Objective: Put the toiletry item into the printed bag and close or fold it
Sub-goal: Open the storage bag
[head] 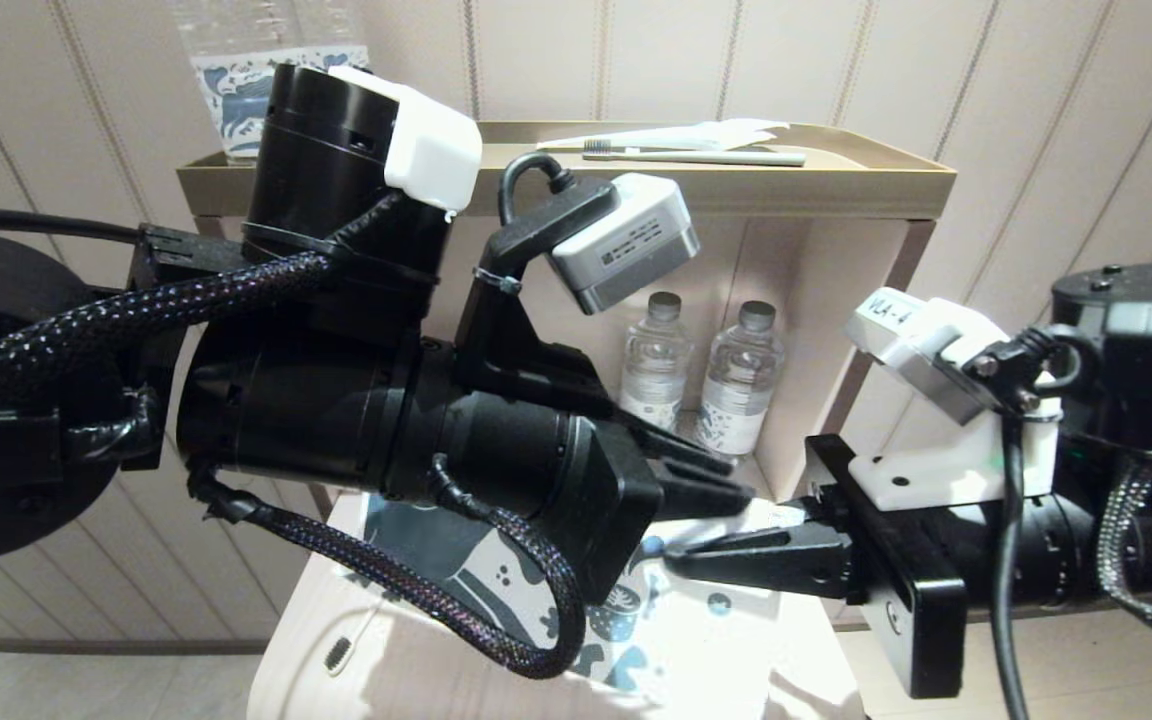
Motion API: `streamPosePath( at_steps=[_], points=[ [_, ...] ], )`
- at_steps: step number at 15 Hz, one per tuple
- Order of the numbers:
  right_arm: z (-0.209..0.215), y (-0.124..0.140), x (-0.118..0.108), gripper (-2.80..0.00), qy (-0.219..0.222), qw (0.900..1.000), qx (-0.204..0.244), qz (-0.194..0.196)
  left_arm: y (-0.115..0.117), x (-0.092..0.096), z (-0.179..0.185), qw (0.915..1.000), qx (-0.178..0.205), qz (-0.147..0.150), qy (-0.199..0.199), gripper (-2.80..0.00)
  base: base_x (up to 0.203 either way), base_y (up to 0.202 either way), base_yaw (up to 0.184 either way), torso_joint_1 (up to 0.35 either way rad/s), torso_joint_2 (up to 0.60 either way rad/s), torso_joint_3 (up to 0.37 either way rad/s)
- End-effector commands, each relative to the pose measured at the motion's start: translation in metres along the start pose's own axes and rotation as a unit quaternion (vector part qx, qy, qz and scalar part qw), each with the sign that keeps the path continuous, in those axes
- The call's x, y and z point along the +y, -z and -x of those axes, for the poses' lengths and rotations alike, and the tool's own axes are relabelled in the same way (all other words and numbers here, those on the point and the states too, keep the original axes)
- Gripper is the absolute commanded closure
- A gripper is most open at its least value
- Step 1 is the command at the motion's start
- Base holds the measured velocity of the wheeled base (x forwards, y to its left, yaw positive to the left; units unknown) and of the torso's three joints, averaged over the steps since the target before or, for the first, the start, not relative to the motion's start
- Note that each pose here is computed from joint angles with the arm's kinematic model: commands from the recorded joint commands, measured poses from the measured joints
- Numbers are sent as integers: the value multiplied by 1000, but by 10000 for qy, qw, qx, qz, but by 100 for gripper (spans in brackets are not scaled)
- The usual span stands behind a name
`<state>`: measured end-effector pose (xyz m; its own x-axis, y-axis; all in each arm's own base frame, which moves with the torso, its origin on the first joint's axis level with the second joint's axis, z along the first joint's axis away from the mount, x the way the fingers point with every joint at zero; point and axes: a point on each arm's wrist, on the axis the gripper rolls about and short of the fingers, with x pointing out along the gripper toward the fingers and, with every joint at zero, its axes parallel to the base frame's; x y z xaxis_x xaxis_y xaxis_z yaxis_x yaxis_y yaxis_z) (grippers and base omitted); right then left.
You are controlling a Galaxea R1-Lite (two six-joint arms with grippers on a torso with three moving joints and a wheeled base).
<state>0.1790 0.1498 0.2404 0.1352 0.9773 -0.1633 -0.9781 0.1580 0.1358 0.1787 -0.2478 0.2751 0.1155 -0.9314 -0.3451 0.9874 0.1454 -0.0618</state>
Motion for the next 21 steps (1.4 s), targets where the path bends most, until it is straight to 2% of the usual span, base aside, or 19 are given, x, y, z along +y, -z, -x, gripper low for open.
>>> streamPosePath(
  at_steps=[1, 6, 9, 11, 14, 16, 21],
  points=[
    [0, 0, 0, 0, -28, 10000, -7, 9, 0, -1, 1, 10000, -10, 5, 13, 0, 0, 0, 0, 0, 0, 0],
    [1, 0, 0, 0, 9, 10000, -6, 64, -2, 0, 2, 10000, -36, 1, 6, 0, 0, 0, 0, 0, 0, 0],
    [3, 5, -4, 0, 140, 9982, 72, 577, -14, -3, 9, 9997, -217, -49, -40, 0, 0, 0, 0, 0, 0, 0],
    [6, 9, -6, 0, 367, 9960, 320, 754, -17, -4, 14, 9995, -277, -95, -74, 0, 0, 0, 0, 0, 0, 0],
    [9, -1, -7, 0, 661, 9897, 852, 943, -7, -3, 10, 10000, 15, 5, -43, 0, 0, 0, 0, 0, 0, 0],
    [12, -12, -4, 0, 756, 9867, 987, 1049, -2, -2, 10, 9999, 95, 63, -50, 0, 0, 0, 0, 0, 0, 0],
    [5, -15, -3, 0, 498, 9884, 954, 1070, 0, -2, 11, 9998, 80, 122, 111, 0, 0, 0, 0, 0, 0, 0]
  ],
)
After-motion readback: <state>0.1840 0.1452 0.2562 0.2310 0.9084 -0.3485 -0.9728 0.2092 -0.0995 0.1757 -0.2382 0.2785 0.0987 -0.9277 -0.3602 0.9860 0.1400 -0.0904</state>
